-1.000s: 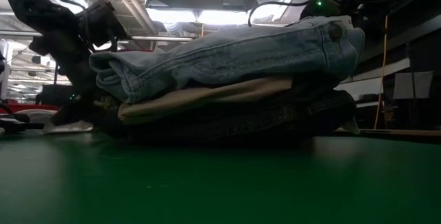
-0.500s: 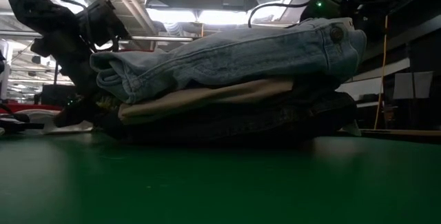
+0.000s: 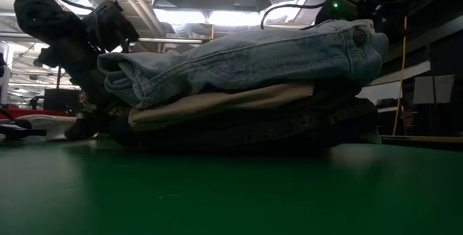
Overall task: Fold Laundry from Bin
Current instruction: Put the stacked clothes into the red laundry bin
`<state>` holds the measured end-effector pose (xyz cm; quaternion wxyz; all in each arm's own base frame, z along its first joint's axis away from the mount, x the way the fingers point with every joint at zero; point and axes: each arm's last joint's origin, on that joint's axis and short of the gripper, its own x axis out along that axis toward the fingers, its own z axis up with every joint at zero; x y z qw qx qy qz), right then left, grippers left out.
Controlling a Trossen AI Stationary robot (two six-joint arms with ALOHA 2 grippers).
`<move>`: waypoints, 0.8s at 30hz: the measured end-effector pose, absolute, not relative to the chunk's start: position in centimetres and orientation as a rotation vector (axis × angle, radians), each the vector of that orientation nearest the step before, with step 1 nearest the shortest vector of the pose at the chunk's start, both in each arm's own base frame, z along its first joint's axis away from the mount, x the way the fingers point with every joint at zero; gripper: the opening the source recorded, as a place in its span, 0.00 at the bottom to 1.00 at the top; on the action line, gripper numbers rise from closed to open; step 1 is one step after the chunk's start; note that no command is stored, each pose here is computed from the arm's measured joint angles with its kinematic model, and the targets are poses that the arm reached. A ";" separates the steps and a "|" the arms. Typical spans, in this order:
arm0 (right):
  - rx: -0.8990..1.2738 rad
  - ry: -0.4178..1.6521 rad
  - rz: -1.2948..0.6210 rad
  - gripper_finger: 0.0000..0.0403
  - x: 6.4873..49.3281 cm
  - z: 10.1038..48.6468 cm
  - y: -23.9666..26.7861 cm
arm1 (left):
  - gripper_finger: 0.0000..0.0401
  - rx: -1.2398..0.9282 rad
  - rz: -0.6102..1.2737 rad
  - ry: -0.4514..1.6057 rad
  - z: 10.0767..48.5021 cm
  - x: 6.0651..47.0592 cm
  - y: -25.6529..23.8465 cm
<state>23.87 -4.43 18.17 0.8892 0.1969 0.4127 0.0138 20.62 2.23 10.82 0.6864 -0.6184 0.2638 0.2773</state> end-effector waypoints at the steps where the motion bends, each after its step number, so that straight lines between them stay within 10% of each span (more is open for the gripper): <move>1: 0.409 0.857 0.029 0.05 23.9 18.2 -4.4 | 0.51 -1.383 0.617 0.584 10.9 20.7 2.2; 12: 0.405 0.855 0.022 0.05 23.9 18.2 -4.4 | 0.48 -1.343 0.582 0.574 11.0 20.8 2.2; 24: 0.412 0.874 0.012 0.08 23.7 18.1 -4.4 | 0.19 -1.292 0.539 0.598 11.0 20.9 2.2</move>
